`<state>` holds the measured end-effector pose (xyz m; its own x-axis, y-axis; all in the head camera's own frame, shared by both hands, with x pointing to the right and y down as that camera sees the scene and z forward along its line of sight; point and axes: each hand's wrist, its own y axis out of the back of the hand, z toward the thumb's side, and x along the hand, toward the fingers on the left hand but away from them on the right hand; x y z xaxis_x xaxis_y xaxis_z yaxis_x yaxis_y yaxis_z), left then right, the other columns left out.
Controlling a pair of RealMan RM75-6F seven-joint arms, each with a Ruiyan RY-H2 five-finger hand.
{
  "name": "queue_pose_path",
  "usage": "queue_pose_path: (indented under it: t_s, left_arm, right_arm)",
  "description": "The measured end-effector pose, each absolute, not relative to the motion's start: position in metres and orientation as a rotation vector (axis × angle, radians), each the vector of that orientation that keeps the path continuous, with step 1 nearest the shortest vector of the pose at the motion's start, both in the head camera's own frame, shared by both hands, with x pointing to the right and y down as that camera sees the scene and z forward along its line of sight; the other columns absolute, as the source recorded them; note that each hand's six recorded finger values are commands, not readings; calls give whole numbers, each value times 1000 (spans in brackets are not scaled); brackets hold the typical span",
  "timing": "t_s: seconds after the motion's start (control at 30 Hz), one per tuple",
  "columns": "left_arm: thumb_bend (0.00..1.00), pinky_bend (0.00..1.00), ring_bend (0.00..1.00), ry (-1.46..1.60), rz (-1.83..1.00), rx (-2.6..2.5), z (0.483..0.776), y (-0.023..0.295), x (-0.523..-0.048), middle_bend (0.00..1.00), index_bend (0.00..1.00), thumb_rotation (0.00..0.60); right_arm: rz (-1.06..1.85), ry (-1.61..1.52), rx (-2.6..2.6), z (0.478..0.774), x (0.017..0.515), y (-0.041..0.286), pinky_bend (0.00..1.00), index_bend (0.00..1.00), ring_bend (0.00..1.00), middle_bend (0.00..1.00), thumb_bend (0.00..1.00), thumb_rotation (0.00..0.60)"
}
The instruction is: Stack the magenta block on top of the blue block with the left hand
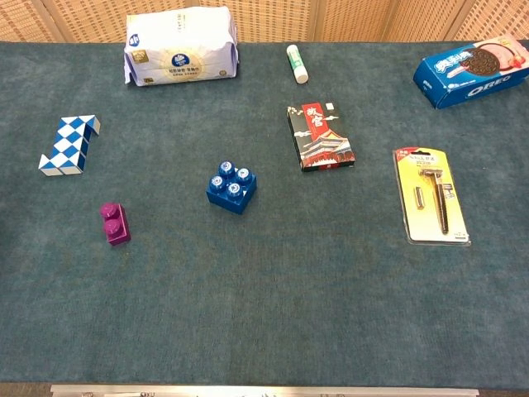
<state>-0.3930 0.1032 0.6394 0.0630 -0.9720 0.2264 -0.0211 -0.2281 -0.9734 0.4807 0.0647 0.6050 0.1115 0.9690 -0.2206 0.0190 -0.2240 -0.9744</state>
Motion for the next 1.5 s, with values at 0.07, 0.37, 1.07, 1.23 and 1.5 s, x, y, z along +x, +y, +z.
queue_pose_path:
  t_s: [0.07,0.37,1.07,1.23,1.5]
  left_arm:
    - [113,149,98,1064,-1287,-1474,644,104,-384,137,277,600]
    - [113,85,0,946,-1263,-1615,662,96,-339,0,108,600]
    - [96,70,0,717,-1265,-1670,691,62,-261,0,60,600]
    - [96,70,0,658,-1298,-1653,699,61,-251,0,60,600]
    - [97,70,0,597,-1324,-1669,713,63,-233,0,53,600]
  right_arm:
    - [1269,-1047,-1439,602,482,65,272,0,0,57,0,600]
    - [1266,-1097,-1411,591,491,65,272,0,0,59,0,600]
    - [1277,-1145,-1388,581,501,67,272,0,0,63,0,600]
    - [1275,-1152,-1382,578,502,68,272,0,0,71,0,600]
    - [1275,-1168,-1372,574,506,68,272,0,0,77,0,600]
